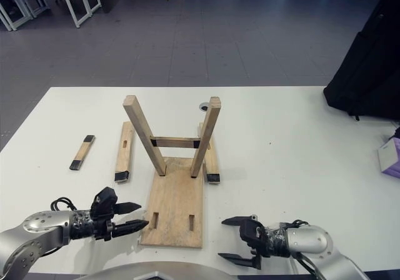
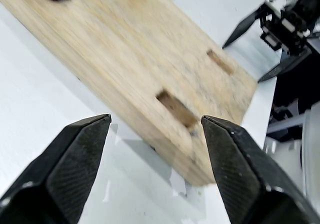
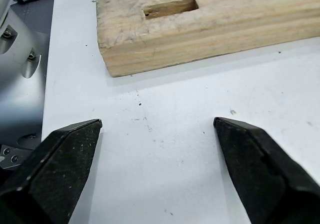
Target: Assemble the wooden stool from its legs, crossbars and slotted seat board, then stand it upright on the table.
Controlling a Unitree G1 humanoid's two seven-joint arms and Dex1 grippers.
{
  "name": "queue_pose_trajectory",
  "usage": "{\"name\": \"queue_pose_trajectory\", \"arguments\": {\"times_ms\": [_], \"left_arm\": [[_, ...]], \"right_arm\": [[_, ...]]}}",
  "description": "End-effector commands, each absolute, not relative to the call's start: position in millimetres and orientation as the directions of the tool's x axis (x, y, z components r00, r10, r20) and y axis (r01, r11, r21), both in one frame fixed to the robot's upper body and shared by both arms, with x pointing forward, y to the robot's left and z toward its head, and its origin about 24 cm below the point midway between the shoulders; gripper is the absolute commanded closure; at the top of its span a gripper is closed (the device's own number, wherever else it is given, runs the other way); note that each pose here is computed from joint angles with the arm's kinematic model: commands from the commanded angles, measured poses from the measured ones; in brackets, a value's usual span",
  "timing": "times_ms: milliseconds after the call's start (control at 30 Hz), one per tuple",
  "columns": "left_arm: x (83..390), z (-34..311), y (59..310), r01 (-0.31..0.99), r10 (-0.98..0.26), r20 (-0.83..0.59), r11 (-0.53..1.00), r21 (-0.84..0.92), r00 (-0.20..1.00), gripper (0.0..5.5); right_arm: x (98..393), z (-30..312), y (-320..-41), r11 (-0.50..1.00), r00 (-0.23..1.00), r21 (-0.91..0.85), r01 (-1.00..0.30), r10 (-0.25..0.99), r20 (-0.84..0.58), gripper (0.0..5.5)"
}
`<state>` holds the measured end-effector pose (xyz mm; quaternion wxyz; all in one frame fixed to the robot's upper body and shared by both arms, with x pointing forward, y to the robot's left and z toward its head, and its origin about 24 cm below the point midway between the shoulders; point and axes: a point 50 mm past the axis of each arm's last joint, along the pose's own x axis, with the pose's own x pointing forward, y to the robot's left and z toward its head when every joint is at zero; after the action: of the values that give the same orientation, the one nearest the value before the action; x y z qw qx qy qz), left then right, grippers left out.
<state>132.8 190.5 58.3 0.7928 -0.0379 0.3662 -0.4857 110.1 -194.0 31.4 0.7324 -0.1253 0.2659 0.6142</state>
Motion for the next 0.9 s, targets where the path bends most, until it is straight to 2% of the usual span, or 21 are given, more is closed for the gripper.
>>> {"name": "queue_pose_trajectory", "arguments": {"times_ms": [33,333,467,700,900], "left_arm": [[122,58,199,0.8,-0.748,-0.643,0.484,-0.354,0.168,2.15],[114,47,185,0.853,-0.732,-0.679,0.387,-0.349,0.054,2.15],[127,37,182,0.869,-0.696,-0.708,0.418,-0.267,0.118,2.15],[154,27,181,0.858,-0.649,-0.721,0.49,-0.151,0.244,2.15],[160,22,176,0.868,-0.665,-0.712,0.469,-0.164,0.225,2.15]], "right_arm": [[69,-14,-203,0.274,-0.031,0.356,-0.893,0.753,-0.657,1.38],[91,-33,-199,0.264,0.032,0.259,-0.929,0.756,-0.654,1.38],[101,-39,-198,0.287,0.066,0.237,-0.928,0.754,-0.654,1.38],[135,-37,-185,0.328,0.166,0.146,-0.933,0.754,-0.636,1.38],[178,-20,-162,0.366,0.297,-0.003,-0.931,0.75,-0.591,1.38]]}}
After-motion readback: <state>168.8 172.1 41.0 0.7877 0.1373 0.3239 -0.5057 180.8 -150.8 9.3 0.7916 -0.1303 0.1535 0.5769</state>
